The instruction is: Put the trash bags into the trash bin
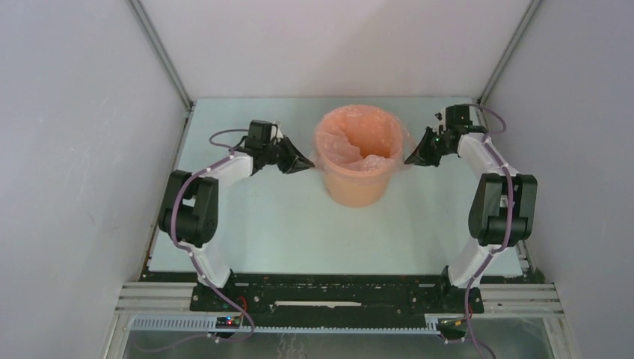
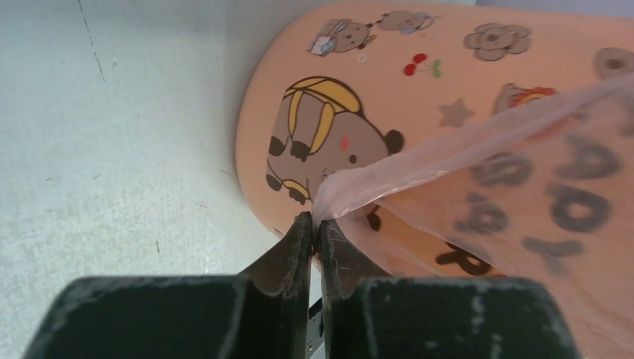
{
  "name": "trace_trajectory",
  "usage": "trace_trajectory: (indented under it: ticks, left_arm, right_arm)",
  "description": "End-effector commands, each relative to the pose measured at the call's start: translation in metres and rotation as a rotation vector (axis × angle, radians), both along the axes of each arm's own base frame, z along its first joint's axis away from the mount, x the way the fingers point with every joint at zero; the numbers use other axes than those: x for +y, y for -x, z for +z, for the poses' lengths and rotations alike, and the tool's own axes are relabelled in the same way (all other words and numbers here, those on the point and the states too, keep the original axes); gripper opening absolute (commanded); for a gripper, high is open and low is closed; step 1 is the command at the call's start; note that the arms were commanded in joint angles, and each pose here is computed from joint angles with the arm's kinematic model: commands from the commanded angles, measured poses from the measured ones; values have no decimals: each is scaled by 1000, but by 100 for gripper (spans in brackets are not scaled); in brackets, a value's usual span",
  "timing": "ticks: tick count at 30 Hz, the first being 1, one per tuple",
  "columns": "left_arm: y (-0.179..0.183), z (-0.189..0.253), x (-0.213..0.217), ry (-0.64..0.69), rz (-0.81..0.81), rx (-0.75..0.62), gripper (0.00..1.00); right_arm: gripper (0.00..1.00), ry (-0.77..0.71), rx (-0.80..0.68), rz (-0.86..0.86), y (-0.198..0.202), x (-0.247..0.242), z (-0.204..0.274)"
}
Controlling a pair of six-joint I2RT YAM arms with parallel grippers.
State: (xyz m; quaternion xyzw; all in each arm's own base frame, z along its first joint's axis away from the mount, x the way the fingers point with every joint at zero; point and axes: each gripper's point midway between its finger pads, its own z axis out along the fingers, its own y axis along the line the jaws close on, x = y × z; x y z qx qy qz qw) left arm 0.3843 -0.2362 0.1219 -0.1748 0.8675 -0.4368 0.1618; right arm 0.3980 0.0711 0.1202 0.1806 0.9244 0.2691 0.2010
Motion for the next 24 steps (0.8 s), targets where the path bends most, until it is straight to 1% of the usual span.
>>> trace_trajectory:
  ticks: [1, 4, 7, 10, 12, 14, 17, 19, 22, 24]
  left_arm:
    - [-2, -3, -13, -27, -47, -27, 11]
    - [0, -1, -16, -30, -55, -30, 11]
    - [2, 4, -16, -26, -68, -34, 17]
    - [6, 12, -13, -50, -78, -50, 25]
    - [10, 21, -11, -55, -86, -71, 28]
    - [15, 23, -11, -56, -98, -67, 29]
    - [23, 21, -18, -30, -112, -44, 33]
    - [26, 22, -23, -11, -112, -45, 34]
    - [25, 26, -27, 5, -115, -51, 35]
    - [26, 28, -28, 9, -118, -50, 35]
  right_arm:
    - [6, -2, 1, 38, -6, 14, -12]
    - [10, -8, 28, 48, -3, 19, -19]
    - [21, -19, 34, 58, 0, 21, -16]
    - [38, 53, 67, 23, 13, 5, 0]
    - [51, 126, 74, -10, 28, -12, 18]
    - [61, 168, 47, -49, 42, -26, 40]
    - [74, 195, -37, -93, 56, -39, 82]
    - [80, 228, -102, -103, 64, -42, 111]
    - [81, 239, -232, -86, 66, -34, 160]
    - [81, 227, -366, -12, 59, -5, 198]
